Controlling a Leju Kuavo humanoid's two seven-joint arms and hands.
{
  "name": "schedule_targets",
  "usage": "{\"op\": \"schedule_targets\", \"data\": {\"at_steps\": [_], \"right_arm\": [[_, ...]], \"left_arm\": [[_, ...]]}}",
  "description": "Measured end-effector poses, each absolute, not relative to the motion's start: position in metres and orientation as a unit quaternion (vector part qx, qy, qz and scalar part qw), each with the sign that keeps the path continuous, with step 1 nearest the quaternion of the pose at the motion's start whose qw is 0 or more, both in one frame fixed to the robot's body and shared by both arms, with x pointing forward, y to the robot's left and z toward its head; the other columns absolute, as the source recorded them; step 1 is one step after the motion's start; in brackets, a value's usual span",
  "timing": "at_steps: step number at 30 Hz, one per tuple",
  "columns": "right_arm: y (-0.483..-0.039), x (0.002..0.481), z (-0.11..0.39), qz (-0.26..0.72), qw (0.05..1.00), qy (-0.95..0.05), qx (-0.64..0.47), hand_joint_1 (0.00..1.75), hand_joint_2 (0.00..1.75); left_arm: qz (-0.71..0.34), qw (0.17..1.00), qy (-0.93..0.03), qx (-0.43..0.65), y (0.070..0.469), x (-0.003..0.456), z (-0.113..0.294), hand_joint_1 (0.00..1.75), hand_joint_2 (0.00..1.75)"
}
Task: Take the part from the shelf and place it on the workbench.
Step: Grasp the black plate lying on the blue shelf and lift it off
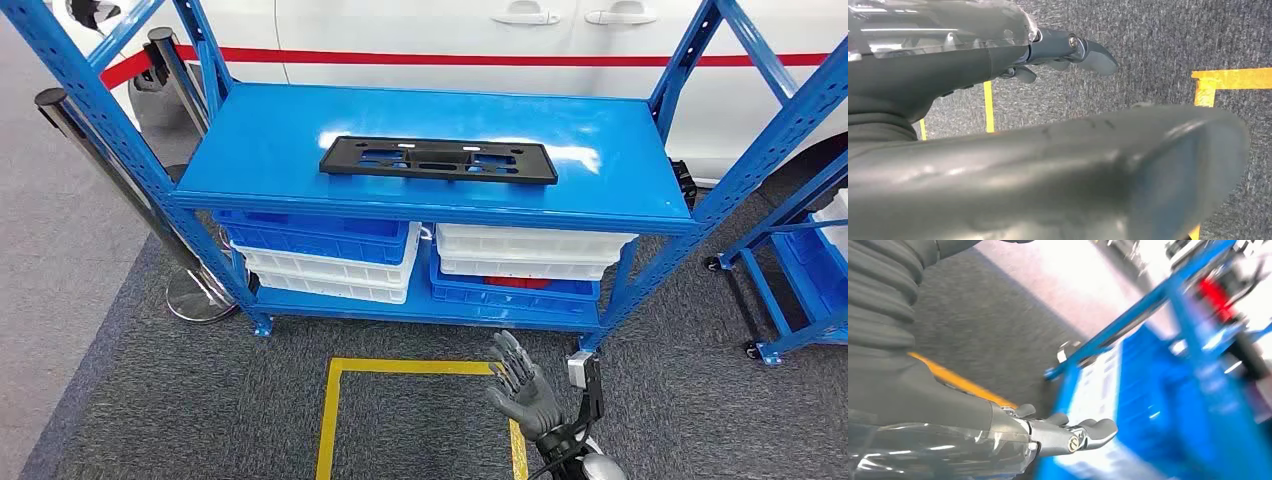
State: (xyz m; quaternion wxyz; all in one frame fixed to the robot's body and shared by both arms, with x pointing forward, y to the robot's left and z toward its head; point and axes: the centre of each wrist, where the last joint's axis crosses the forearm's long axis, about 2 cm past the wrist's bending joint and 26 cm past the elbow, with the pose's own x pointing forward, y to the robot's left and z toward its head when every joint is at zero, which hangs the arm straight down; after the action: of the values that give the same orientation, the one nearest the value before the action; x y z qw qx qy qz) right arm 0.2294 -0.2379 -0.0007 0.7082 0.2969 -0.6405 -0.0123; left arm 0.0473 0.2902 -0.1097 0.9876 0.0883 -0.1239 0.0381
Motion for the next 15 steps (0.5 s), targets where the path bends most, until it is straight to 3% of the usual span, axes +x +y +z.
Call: {"op": "schedule_targets", "data": {"at_steps": [15], "right_arm": [[-0.179, 0.271, 0.108, 0.08, 0.456, -0.764, 0.45, 0.0, 1.75]], "left_arm": [[0.049, 0.986, -0.122, 0.097, 0.277, 0.053, -0.109, 0.0, 0.0]]}}
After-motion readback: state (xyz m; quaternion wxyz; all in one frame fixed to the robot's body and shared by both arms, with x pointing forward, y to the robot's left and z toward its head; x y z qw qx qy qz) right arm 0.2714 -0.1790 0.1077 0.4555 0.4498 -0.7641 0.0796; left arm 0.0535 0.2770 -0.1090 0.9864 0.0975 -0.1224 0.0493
